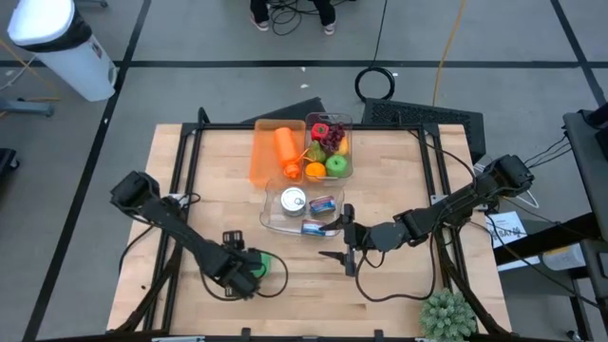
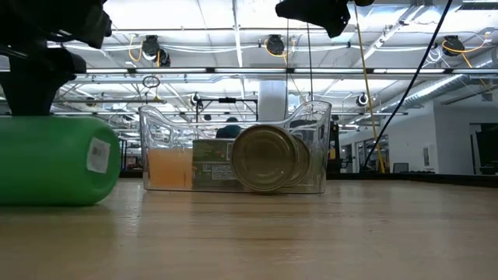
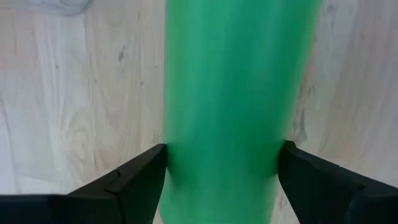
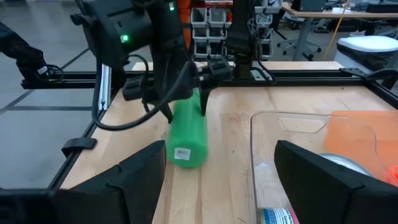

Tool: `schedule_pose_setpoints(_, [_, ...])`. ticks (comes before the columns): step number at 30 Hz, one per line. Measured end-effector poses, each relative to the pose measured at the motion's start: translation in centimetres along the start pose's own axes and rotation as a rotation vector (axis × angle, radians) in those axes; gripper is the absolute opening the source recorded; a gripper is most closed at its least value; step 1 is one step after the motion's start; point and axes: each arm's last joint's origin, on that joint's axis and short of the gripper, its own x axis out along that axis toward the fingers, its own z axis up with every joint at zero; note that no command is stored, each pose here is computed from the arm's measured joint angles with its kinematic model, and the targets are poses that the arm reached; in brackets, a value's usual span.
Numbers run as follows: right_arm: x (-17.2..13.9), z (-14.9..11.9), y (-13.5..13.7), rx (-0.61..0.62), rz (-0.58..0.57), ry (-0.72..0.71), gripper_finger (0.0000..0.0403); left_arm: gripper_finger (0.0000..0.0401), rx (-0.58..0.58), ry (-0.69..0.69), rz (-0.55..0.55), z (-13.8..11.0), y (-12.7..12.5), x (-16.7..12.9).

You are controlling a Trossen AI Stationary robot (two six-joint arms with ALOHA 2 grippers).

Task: Pick & Place Food Item
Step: Put the green water bottle into the orange bin

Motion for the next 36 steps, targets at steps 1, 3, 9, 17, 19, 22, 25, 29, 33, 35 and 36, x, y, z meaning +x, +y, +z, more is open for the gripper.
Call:
schedule_pose_setpoints(1, [0.0, 0.0, 0.0, 0.001, 0.000, -0.002, 0.0281, 0.0299, -0.013, -0.004, 0.006, 0.2, 0.0, 0.3])
schedule_pose_setpoints(3, [0.0, 0.0, 0.0, 0.002, 0.000, -0.004, 0.0281, 0.0299, -0.062, -0.035, 0.021, 0.5, -0.1, 0.6])
schedule_pose_setpoints(9, [0.0, 0.1, 0.0, 0.004, 0.000, -0.007, 0.0281, 0.0288, -0.110, -0.115, 0.079, 1.2, 0.6, 0.6])
schedule_pose_setpoints(17, [0.0, 0.1, 0.0, 0.000, -0.001, -0.007, 0.0281, 0.0167, -0.246, -0.122, -0.065, 1.1, 3.3, -3.0])
schedule_pose_setpoints(19, [0.0, 0.1, 0.0, -0.002, -0.001, -0.006, 0.0281, 0.0135, -0.286, -0.159, -0.104, 0.9, 4.2, -4.4])
schedule_pose_setpoints(22, [0.0, 0.0, 0.0, -0.004, -0.001, -0.004, 0.0281, 0.0089, -0.360, -0.261, -0.139, 0.3, 6.0, -6.9])
schedule_pose_setpoints(25, [0.0, 0.0, 0.0, -0.007, -0.003, 0.003, 0.0281, 0.0049, -0.377, -0.330, -0.176, -0.4, 7.4, -8.8])
schedule_pose_setpoints(29, [0.0, -0.1, 0.0, -0.009, -0.004, 0.011, 0.0281, 0.0024, -0.389, -0.317, -0.239, -0.7, 8.0, -9.5])
schedule_pose_setpoints(33, [0.0, -0.1, 0.0, -0.009, -0.004, 0.012, 0.0281, 0.0052, -0.411, -0.254, -0.297, 0.1, 7.5, -8.7])
schedule_pose_setpoints(35, [0.0, -0.1, 0.0, -0.009, -0.004, 0.012, 0.0281, 0.0087, -0.410, -0.244, -0.294, 0.8, 7.0, -7.9])
schedule_pose_setpoints(36, [0.0, -0.1, 0.0, -0.009, -0.004, 0.011, 0.0281, 0.0108, -0.409, -0.232, -0.281, 1.0, 6.8, -7.5])
